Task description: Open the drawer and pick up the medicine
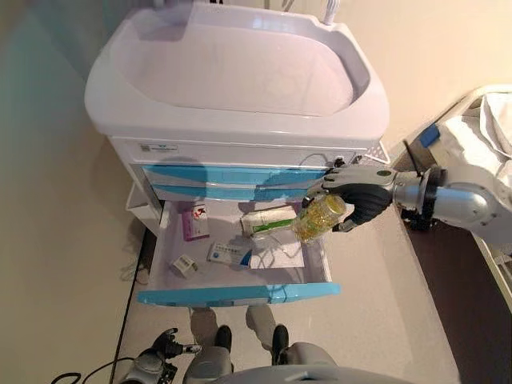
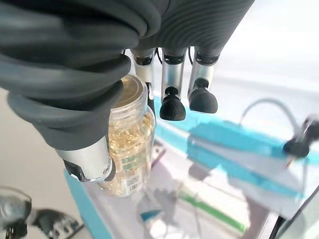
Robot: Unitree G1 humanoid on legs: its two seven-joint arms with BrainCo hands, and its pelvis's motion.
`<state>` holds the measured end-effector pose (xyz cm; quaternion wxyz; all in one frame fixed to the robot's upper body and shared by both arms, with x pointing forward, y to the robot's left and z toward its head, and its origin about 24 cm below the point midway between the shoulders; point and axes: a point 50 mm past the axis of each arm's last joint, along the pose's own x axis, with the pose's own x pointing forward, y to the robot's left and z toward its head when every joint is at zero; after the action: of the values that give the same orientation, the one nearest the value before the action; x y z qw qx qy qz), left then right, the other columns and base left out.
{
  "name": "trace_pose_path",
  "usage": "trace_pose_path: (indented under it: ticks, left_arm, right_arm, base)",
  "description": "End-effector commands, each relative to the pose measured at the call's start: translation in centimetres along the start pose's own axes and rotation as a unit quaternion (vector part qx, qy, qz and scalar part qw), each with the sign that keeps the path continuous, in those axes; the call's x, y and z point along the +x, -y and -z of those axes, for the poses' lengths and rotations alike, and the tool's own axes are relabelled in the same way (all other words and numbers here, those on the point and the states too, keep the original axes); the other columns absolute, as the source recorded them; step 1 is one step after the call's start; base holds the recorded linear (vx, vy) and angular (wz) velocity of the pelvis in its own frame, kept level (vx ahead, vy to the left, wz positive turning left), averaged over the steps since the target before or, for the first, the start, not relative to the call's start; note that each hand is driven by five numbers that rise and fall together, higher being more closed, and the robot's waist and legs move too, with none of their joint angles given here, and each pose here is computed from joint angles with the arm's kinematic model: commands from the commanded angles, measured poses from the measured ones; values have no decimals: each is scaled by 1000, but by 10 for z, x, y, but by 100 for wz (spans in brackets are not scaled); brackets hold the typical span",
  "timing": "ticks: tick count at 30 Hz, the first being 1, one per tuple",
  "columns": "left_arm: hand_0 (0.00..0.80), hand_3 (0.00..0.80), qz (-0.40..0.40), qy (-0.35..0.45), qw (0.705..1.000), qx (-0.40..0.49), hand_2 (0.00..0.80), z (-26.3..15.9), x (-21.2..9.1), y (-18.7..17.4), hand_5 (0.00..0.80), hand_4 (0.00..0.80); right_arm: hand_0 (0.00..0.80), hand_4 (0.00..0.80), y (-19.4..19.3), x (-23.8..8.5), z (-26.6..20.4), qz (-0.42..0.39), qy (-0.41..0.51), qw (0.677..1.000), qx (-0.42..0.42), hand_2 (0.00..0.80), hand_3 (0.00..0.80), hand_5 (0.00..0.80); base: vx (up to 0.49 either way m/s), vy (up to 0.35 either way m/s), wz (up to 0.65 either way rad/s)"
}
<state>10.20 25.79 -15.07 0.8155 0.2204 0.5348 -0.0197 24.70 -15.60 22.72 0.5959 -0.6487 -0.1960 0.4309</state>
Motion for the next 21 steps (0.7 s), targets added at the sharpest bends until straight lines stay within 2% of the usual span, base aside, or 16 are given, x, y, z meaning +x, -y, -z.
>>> trace_pose_path:
  ticks: [1,14,21]
  left_arm:
    - [0,0,6,-21,1000,9,0,18,-4,0,0,0]
    - [0,0,23,-58,998,-4,0,45,-12,10,0,0]
    - [0,0,27,-77,997,-15,0,58,-16,14,0,0]
  right_arm:
    - [800,800,22,-3,-18,41,52,998,-12,800,800,800]
    - [800,800,71,-26,-27,90,41,993,-65,800,800,800]
    - [800,800,87,-26,-21,106,39,993,-37,800,800,800]
  base:
    - [13,-13,-5]
    - [34,-35,4]
    - [39,-43,4]
